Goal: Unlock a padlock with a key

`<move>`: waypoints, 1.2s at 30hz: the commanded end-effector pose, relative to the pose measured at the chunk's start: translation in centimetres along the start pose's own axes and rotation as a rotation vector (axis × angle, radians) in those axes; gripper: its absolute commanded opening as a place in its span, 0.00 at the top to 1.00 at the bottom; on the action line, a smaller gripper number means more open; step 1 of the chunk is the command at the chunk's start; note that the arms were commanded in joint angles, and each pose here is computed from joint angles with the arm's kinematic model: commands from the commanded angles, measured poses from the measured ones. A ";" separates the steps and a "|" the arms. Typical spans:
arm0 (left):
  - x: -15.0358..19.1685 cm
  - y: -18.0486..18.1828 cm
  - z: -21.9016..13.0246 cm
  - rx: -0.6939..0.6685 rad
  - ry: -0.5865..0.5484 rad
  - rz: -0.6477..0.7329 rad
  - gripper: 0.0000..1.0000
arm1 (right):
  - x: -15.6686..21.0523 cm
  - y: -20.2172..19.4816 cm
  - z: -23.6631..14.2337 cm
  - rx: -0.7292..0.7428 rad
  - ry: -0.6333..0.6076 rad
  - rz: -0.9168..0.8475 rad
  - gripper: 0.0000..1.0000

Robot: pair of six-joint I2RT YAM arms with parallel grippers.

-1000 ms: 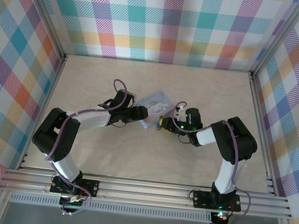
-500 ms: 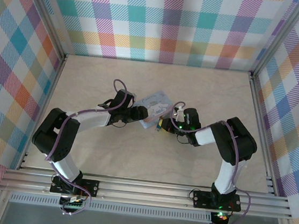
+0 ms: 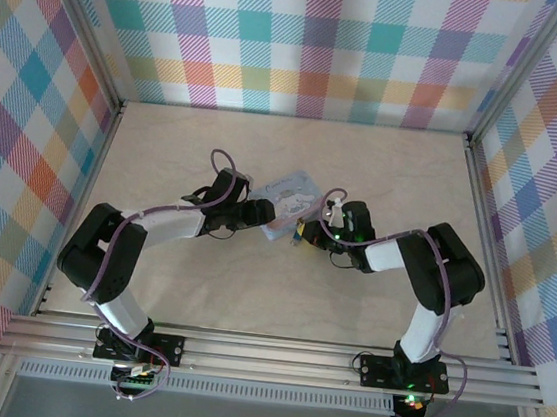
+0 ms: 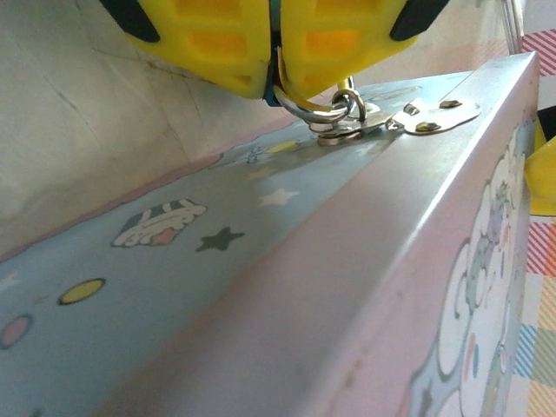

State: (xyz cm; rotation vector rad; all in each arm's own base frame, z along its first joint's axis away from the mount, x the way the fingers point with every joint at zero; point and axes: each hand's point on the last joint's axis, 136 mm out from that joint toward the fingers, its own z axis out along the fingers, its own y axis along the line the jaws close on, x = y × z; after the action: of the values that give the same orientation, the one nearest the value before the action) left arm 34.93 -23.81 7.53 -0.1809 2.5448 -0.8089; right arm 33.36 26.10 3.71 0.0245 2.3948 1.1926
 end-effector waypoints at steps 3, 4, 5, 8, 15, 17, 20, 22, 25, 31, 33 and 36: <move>3.9 3.7 0.1 -0.143 0.101 0.006 0.33 | -1.1 -0.4 -0.5 0.065 -0.009 0.062 1.00; 4.0 3.8 0.1 -0.145 0.102 0.006 0.33 | -1.3 -0.4 -0.5 0.074 -0.009 0.065 1.00; 4.2 4.0 0.2 -0.148 0.105 0.006 0.33 | -1.6 -0.4 -0.5 0.081 -0.010 0.070 1.00; 4.5 4.1 0.2 -0.151 0.108 0.008 0.33 | -2.0 -0.4 -0.5 0.096 -0.013 0.087 1.00; 5.1 4.4 0.3 -0.165 0.114 0.014 0.33 | -3.0 -0.3 -0.7 0.139 -0.019 0.114 1.00; 5.2 4.4 0.3 -0.168 0.115 0.017 0.33 | -3.2 -0.3 -0.7 0.150 -0.017 0.125 1.00; 5.4 4.5 0.4 -0.174 0.117 0.020 0.33 | -3.7 -0.5 -0.8 0.177 -0.018 0.149 1.00; 5.5 4.7 0.4 -0.178 0.121 0.019 0.33 | -4.0 -0.9 -1.0 0.198 -0.019 0.165 1.00; 5.7 4.8 0.5 -0.183 0.123 0.020 0.33 | -4.7 -1.0 -1.2 0.213 -0.027 0.171 1.00; 5.9 4.8 0.7 -0.181 0.127 0.017 0.32 | -5.6 -1.6 -1.2 0.257 -0.036 0.171 1.00; 5.9 4.8 0.6 -0.179 0.124 0.013 0.32 | -5.8 -1.5 -1.3 0.258 -0.036 0.165 1.00; 5.5 4.5 0.5 -0.171 0.113 0.015 0.31 | -5.6 -1.9 -1.9 0.292 -0.039 0.149 1.00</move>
State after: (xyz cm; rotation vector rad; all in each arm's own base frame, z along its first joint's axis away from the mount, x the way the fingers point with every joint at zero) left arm 34.00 -24.60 7.38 -0.1412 2.5181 -0.7997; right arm 37.95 22.85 4.87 0.3317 2.5452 0.9351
